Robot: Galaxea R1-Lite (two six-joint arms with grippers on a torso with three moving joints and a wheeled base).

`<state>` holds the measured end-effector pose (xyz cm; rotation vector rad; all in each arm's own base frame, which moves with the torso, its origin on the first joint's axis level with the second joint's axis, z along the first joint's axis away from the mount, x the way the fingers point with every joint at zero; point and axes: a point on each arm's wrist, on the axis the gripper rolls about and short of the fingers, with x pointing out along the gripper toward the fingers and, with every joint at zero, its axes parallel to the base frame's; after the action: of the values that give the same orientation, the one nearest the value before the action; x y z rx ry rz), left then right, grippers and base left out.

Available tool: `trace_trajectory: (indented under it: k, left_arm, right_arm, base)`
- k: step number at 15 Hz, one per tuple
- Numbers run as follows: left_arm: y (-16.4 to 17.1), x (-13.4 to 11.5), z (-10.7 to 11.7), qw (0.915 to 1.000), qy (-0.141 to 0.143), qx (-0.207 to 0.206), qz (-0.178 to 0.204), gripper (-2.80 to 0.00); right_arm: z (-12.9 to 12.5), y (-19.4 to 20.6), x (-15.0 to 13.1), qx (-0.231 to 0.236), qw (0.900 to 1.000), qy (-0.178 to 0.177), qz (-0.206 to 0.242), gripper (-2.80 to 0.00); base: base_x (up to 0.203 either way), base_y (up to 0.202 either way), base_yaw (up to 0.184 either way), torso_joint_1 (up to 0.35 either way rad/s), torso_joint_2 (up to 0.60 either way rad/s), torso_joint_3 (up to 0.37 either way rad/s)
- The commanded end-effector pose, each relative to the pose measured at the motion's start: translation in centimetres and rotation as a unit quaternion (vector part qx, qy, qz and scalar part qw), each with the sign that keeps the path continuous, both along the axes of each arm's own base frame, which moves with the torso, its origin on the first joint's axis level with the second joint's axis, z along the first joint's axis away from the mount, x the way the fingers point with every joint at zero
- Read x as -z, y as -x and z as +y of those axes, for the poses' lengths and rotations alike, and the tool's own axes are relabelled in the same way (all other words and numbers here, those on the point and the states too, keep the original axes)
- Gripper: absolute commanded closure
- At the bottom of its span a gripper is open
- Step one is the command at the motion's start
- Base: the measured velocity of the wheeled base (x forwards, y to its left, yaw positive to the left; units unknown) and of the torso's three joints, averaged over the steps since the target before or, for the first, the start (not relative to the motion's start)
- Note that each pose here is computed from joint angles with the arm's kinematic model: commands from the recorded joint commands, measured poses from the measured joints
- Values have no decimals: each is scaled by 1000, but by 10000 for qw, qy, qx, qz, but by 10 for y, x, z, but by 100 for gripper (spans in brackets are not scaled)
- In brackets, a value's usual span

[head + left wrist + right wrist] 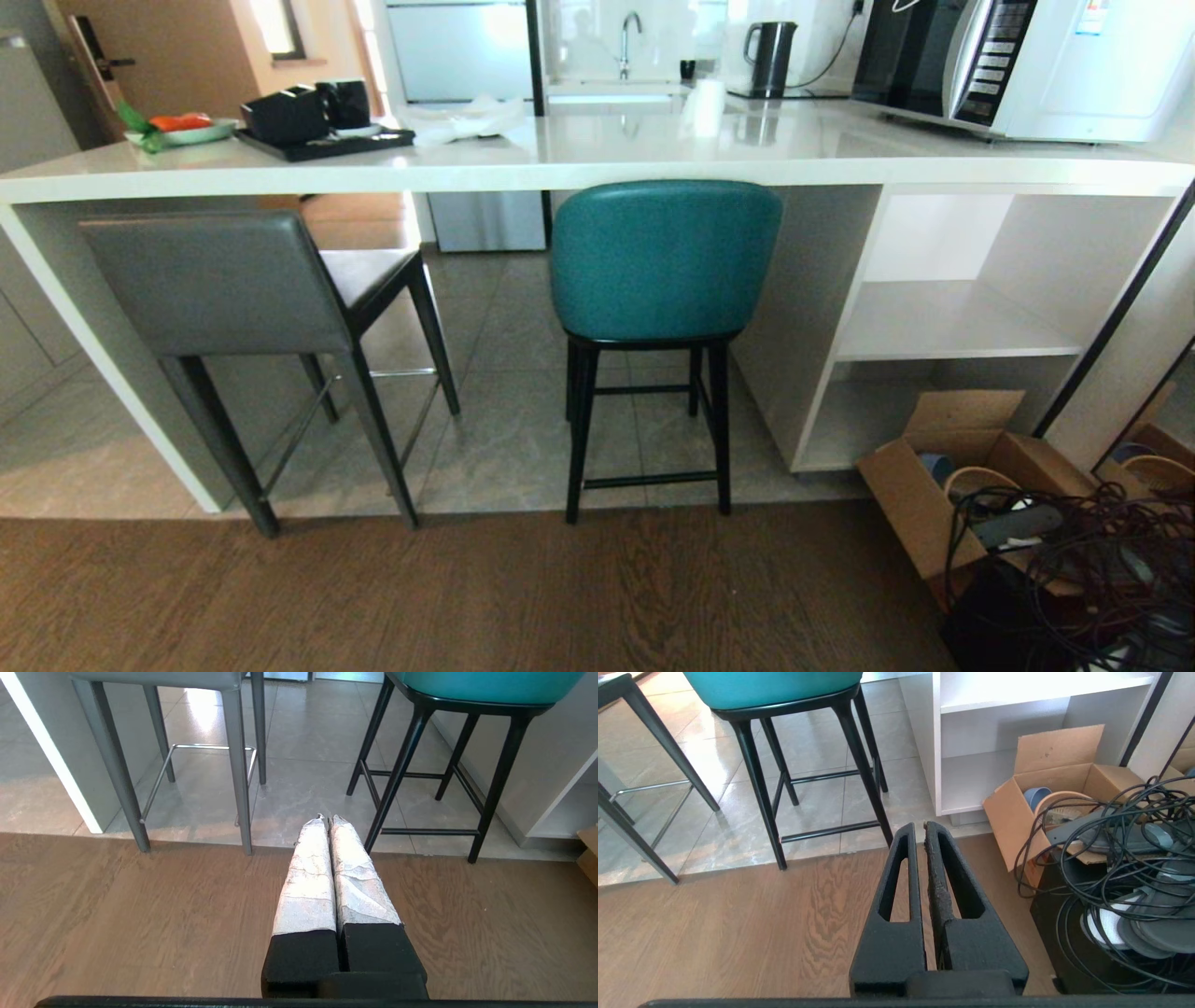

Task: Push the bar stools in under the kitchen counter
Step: Pull the blue chair out from under the dining table

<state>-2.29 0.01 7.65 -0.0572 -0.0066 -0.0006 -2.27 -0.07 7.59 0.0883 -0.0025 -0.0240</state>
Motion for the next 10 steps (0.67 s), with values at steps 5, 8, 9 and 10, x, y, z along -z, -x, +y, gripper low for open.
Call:
trace_trajectory:
  k: [5, 8, 9, 10]
  left_arm:
    - [0, 0, 0, 10000, 5, -2, -5, 0]
    - [0, 0, 0, 10000, 5, -2, -5, 0]
    - [0, 0, 0, 10000, 5, -2, -5, 0]
    - [0, 0, 0, 10000, 5, -2, -5, 0]
  right_arm:
    - [0, 0, 0, 3, 10000, -3, 0, 0]
    - [0, 0, 0, 3, 10000, -3, 3, 0]
    - [0, 0, 0, 3, 10000, -3, 0, 0]
    - [0, 0, 0, 3, 10000, -3, 0, 0]
  base:
    - [0, 0, 0, 0, 0, 0]
    - [0, 0, 0, 0, 0, 0]
    - [0, 0, 0, 0, 0, 0]
    - [0, 0, 0, 0, 0, 0]
